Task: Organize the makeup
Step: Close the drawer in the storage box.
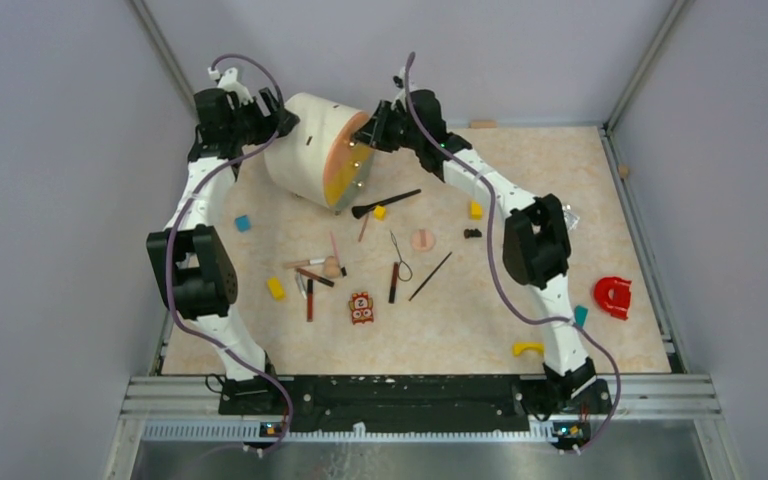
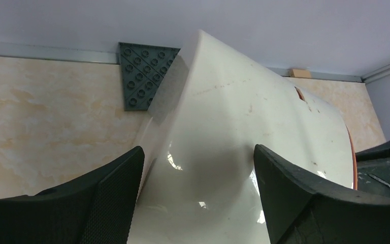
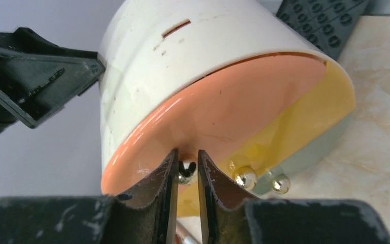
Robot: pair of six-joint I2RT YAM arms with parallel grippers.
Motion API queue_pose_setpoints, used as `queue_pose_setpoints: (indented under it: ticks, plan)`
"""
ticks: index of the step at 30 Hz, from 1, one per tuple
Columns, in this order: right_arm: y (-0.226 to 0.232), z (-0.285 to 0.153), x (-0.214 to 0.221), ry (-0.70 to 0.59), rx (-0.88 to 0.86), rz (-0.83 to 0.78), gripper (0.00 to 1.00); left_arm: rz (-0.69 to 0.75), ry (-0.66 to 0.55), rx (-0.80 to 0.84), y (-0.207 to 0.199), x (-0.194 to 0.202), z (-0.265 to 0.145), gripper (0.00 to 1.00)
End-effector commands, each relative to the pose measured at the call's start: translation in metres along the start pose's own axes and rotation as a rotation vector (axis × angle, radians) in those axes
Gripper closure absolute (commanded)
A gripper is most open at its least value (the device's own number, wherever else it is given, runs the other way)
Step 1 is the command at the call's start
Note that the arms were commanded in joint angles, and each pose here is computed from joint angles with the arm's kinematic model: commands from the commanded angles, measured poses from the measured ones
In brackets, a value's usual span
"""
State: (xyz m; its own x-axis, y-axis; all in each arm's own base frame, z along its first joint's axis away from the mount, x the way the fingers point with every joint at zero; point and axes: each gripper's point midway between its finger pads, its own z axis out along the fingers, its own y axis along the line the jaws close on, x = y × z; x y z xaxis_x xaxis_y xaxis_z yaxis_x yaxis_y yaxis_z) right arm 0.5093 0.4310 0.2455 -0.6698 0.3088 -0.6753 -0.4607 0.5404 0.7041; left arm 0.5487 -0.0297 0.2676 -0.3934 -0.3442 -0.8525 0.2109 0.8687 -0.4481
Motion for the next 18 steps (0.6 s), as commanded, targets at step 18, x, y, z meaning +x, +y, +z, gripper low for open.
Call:
queue_pose_setpoints:
  ticks: [18]
  plan:
    - [-0.044, -0.290, -0.068, -0.424, 0.571, -0.296, 0.67, -0.009, -0.144, -0.295, -0.015, -0.047, -0.096, 0.01]
